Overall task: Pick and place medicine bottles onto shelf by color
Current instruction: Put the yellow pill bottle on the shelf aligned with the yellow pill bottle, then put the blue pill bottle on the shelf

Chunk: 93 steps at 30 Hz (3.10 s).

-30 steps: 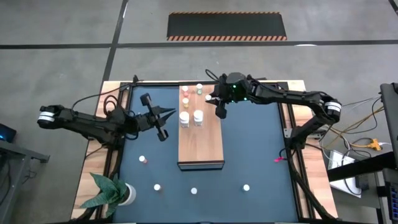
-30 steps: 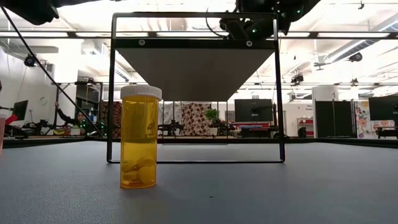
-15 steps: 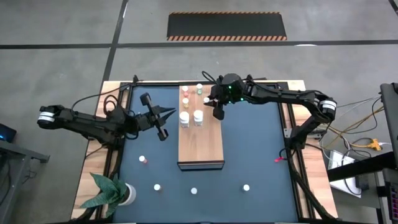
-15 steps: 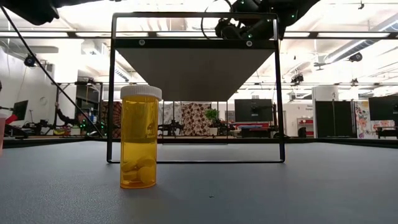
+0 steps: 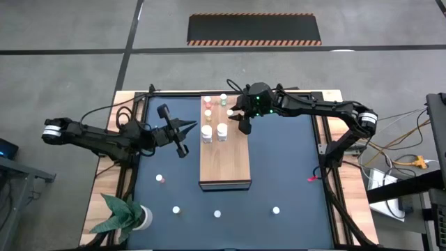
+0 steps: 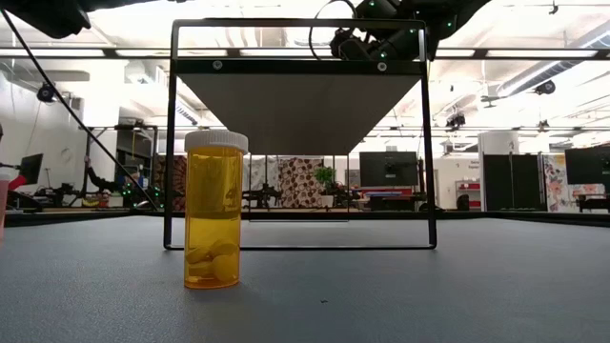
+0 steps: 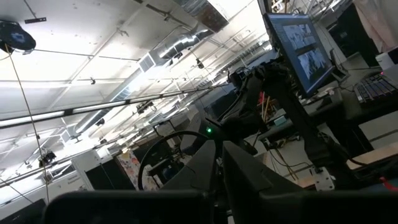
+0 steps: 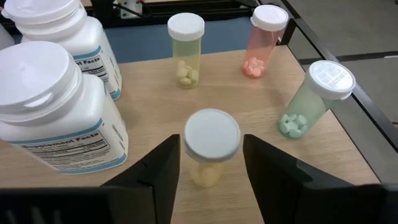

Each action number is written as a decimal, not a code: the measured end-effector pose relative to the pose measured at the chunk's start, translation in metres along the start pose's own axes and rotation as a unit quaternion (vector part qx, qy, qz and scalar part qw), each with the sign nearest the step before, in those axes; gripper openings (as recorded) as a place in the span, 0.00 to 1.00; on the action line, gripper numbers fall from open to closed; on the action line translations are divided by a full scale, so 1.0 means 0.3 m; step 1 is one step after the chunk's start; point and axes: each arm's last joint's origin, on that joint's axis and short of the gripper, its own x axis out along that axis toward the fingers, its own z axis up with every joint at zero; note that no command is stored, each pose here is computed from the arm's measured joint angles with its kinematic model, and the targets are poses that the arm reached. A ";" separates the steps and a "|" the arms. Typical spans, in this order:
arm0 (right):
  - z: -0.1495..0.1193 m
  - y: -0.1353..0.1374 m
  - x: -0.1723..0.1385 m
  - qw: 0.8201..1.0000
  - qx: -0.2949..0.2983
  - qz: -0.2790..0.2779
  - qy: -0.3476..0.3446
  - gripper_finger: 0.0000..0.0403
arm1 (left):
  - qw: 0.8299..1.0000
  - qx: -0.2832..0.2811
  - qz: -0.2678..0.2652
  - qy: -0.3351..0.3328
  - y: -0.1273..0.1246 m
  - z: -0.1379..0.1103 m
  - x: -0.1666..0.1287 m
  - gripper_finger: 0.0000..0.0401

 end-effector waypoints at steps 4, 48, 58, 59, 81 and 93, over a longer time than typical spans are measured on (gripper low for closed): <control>0.034 -0.002 -0.037 1.000 -0.011 -0.022 0.017 0.42 | 1.000 0.000 -0.001 0.001 -0.001 -0.001 0.000 0.03; 0.025 -0.022 0.056 0.998 -0.004 -0.037 0.045 0.03 | 1.000 0.016 -0.003 0.004 -0.003 -0.005 -0.002 0.03; 0.017 -0.020 0.082 0.999 0.001 -0.028 0.038 0.03 | 1.000 0.025 -0.003 0.004 -0.003 -0.005 -0.002 0.03; 0.015 -0.022 0.092 0.999 0.000 -0.028 0.035 0.03 | 1.000 0.026 -0.003 0.004 -0.003 -0.005 -0.002 0.03; 0.057 -0.020 -0.044 0.995 -0.083 -0.031 0.045 0.03 | 0.988 0.044 0.077 0.128 0.003 -0.052 -0.019 0.03; 0.065 -0.078 -0.102 0.995 -0.074 0.065 -0.004 0.03 | 0.972 0.035 0.165 0.162 0.082 -0.050 -0.030 0.03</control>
